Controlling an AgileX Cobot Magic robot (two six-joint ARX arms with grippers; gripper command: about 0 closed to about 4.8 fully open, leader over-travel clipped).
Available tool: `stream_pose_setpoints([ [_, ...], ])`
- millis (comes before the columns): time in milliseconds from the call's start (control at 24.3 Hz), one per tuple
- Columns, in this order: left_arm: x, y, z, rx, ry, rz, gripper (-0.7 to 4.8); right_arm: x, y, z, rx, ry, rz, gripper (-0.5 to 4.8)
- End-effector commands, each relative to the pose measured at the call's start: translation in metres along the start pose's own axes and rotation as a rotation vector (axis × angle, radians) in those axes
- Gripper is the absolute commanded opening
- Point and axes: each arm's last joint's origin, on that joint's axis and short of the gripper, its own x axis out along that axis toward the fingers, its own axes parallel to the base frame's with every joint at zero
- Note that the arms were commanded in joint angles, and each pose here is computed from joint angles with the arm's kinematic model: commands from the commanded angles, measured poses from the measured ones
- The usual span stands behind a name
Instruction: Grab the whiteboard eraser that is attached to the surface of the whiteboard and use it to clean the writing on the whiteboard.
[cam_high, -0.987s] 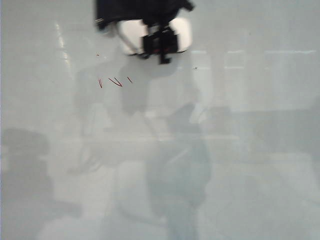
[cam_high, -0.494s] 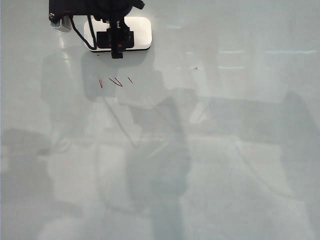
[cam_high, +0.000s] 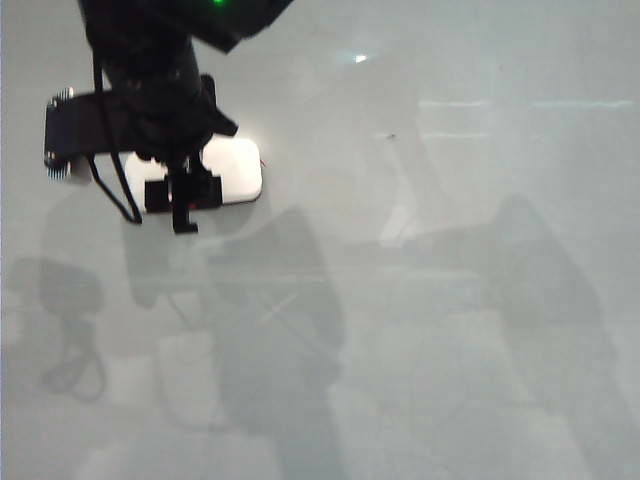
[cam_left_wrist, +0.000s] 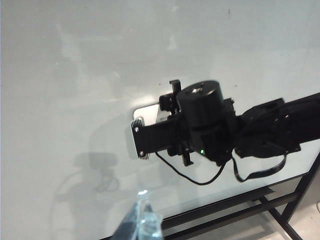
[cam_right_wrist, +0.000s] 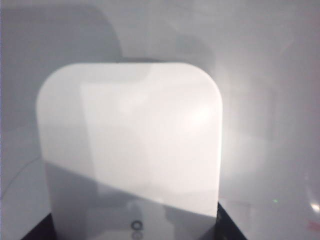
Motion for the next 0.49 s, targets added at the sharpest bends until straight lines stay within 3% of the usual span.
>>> stream_pose_setpoints([
  [41,0.000,0.000,0.002,0.011,-0.012,0.001,-0.04,0.012,0.012,-0.002,-0.009,0.029,0.021,2.10],
  [247,0.000,0.000,0.002,0.011,-0.013,0.001,-0.04,0.009,0.001,-0.006,-0.048,0.128,-0.024,2.10],
  [494,0.000,0.000,0.002,0.012,-0.016,0.001,-0.04,-0.011,-0.051,-0.027,0.032,0.166,-0.119,2.10],
])
